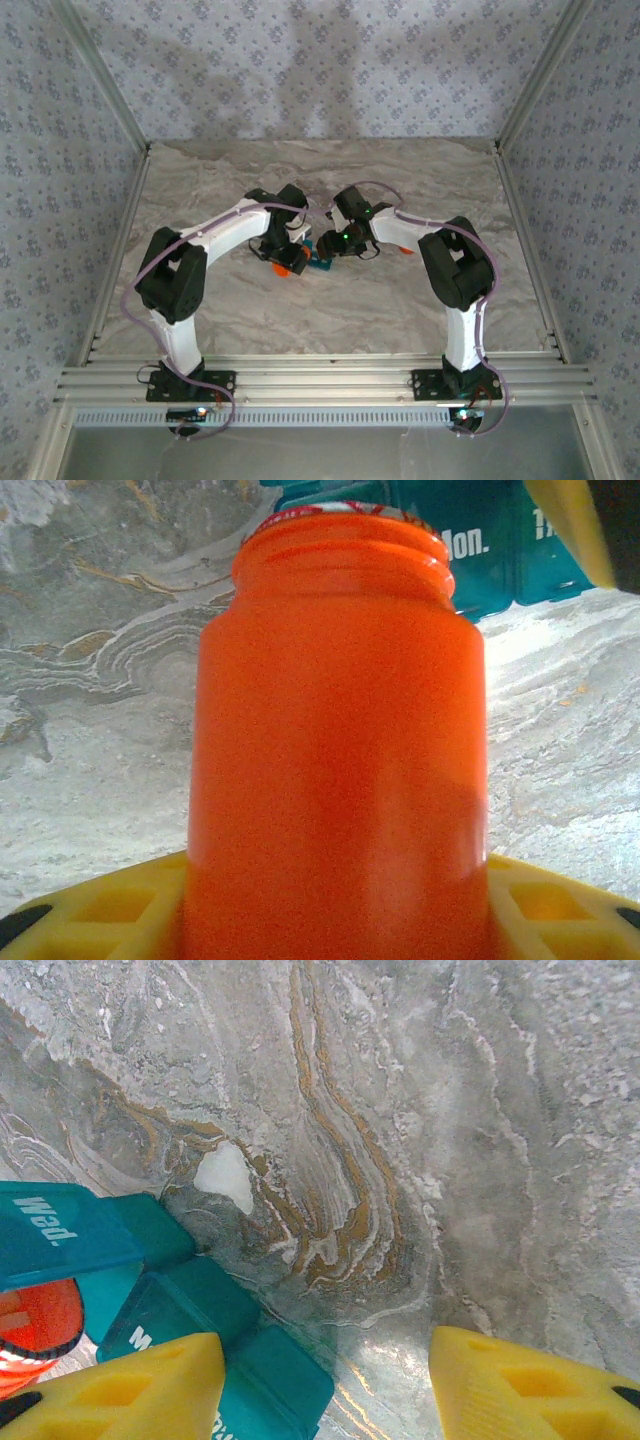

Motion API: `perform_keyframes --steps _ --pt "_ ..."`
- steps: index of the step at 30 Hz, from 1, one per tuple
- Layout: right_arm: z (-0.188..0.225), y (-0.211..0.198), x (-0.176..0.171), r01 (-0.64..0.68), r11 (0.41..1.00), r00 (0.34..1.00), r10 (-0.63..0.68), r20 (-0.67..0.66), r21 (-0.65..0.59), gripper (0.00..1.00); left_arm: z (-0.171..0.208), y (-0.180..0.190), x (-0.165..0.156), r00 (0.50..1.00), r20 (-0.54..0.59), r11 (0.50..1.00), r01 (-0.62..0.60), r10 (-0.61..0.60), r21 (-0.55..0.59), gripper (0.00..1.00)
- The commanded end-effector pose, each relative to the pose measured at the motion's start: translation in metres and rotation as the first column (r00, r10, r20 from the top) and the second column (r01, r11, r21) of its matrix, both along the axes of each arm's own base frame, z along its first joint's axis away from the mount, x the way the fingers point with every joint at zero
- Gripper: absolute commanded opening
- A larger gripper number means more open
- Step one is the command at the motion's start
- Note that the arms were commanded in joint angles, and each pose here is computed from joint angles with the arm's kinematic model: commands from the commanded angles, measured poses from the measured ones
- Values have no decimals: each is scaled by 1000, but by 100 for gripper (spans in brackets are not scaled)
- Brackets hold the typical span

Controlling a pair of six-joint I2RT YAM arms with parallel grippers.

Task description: Sort the pills into containers

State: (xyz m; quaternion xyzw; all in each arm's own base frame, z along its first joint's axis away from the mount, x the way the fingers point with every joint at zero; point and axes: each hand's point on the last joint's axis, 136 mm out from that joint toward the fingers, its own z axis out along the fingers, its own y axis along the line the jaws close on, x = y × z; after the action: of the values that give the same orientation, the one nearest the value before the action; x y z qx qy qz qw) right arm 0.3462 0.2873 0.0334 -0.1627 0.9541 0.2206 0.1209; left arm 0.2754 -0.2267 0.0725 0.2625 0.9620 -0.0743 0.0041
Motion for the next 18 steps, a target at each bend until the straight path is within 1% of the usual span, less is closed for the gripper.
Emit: perform_keyframes --steps 1,18 --pt "-24 -9 -13 -22 998 998 18 -63 -63 58 4 6 -2 1000 -14 999 17 -16 45 0" --pt "-24 -8 -12 -22 998 998 18 -65 -63 58 3 1 -2 998 -53 998 41 -39 41 0"
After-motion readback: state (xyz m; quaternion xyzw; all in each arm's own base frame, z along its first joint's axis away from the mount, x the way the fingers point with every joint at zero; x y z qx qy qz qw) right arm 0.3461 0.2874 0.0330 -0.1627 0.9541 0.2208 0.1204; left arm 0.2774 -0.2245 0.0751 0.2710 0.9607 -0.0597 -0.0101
